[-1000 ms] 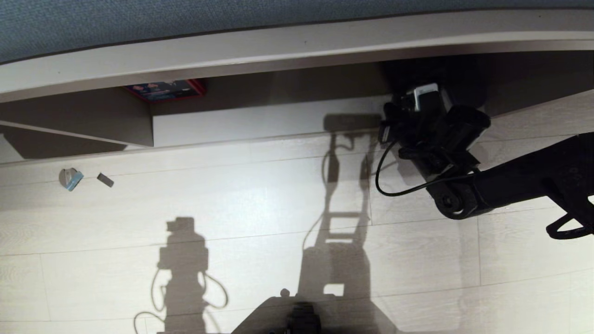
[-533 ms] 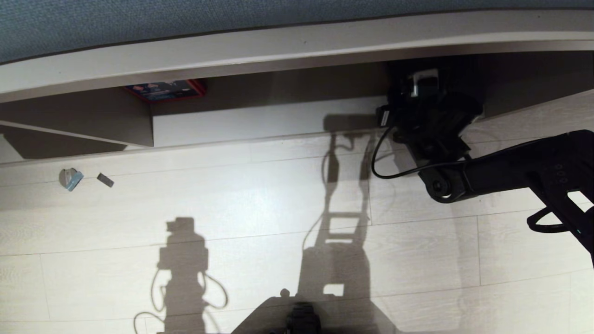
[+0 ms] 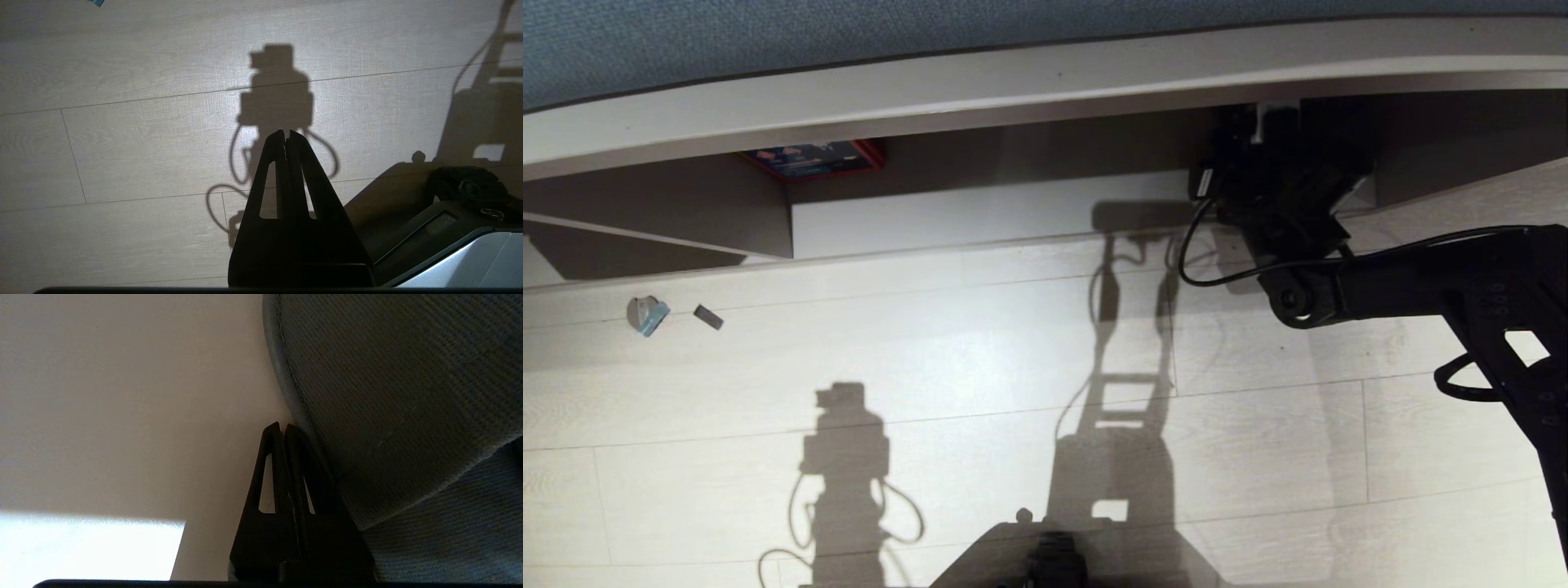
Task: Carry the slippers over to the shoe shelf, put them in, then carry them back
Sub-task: Pick up the slippers in the shoe cabinet
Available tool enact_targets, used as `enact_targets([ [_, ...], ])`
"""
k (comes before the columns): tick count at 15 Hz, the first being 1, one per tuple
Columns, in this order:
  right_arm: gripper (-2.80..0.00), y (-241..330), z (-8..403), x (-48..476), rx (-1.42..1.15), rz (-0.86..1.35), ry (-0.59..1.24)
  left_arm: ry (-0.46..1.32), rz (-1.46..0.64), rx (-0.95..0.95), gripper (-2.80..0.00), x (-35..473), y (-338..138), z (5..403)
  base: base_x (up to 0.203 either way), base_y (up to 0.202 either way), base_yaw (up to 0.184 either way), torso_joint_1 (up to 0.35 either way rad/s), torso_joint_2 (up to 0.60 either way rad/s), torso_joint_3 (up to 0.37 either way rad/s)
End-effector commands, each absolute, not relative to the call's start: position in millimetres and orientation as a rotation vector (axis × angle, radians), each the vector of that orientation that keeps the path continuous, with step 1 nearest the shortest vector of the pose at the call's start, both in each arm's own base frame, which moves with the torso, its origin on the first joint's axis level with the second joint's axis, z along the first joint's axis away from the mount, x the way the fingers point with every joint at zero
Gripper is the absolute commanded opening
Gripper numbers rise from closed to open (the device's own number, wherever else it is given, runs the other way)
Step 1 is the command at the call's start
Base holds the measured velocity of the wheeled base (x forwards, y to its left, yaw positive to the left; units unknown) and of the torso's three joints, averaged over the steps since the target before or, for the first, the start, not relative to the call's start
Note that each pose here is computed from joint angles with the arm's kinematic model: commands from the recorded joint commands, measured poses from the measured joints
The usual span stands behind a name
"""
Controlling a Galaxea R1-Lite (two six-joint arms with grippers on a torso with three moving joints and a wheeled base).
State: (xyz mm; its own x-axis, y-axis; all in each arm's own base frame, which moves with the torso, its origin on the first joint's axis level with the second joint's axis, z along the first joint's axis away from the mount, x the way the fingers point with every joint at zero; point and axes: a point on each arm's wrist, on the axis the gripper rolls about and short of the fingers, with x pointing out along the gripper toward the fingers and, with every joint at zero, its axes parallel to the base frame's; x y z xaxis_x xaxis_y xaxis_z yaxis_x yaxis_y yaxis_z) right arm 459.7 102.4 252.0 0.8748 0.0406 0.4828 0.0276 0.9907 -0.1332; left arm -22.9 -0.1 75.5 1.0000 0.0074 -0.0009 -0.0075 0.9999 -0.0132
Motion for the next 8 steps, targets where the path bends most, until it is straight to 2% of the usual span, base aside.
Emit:
enact_targets([
  [1, -2.8, 106, 255, 457, -0.126, 0.017, -0.516, 0.001, 0.008, -0.014, -2.8, -23, 0, 76, 0.0, 0.0, 0.0, 0.0, 0.0, 0.0],
  [8, -2.8, 113, 284, 397, -0.086, 0.104, -0.468, 0.001, 0.008, -0.014, -2.8, -23, 0, 76, 0.0, 0.0, 0.0, 0.0, 0.0, 0.0],
])
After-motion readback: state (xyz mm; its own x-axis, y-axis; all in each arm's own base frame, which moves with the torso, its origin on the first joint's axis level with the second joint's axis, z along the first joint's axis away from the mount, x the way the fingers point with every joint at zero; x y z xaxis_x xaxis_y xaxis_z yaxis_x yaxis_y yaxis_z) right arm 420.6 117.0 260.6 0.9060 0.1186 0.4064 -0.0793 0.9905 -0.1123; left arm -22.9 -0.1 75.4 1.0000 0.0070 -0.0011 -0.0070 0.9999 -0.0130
